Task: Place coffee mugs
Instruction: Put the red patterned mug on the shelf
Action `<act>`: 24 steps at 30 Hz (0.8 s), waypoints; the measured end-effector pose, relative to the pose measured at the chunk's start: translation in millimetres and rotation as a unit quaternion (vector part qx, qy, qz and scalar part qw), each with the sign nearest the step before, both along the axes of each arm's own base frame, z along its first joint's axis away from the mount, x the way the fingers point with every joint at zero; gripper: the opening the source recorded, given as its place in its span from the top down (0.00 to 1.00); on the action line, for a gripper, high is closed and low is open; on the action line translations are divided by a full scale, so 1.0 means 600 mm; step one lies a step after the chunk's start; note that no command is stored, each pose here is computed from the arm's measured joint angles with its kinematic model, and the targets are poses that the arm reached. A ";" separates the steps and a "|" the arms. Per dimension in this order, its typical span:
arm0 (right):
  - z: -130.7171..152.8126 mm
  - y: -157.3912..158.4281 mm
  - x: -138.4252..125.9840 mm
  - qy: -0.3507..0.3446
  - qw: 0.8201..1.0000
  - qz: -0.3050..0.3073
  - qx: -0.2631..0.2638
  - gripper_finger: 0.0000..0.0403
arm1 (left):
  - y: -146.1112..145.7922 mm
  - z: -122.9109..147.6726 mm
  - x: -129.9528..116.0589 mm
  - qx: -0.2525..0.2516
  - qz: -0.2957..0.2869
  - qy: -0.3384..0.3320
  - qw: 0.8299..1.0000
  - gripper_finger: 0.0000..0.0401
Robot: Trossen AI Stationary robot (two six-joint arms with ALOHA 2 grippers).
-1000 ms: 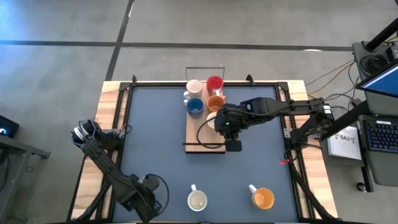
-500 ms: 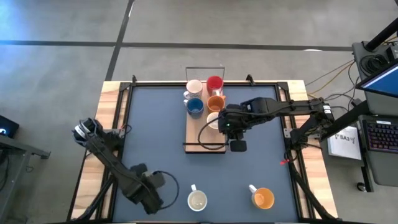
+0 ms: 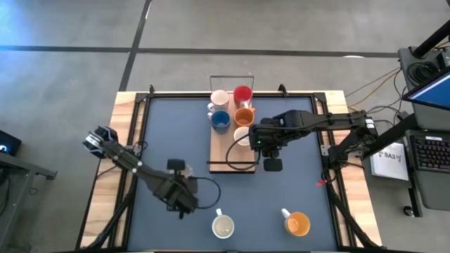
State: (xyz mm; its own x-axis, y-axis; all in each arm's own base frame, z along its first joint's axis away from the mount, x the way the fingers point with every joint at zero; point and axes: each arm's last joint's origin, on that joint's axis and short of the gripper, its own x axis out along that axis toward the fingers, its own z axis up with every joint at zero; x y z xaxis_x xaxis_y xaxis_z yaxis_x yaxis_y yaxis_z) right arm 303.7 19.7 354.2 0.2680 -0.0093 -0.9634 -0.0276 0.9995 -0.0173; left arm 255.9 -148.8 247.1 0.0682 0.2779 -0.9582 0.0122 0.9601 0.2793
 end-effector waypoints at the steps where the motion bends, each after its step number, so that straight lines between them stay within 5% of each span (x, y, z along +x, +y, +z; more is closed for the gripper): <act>1: 0.000 0.000 0.000 0.000 1.000 0.001 0.000 0.82 | 0.008 0.005 0.002 0.000 -0.008 -0.001 1.000 0.98; 24: -0.027 0.000 -0.006 0.039 0.999 0.025 -0.008 0.82 | 0.151 0.059 0.052 0.034 -0.134 -0.055 0.989 0.98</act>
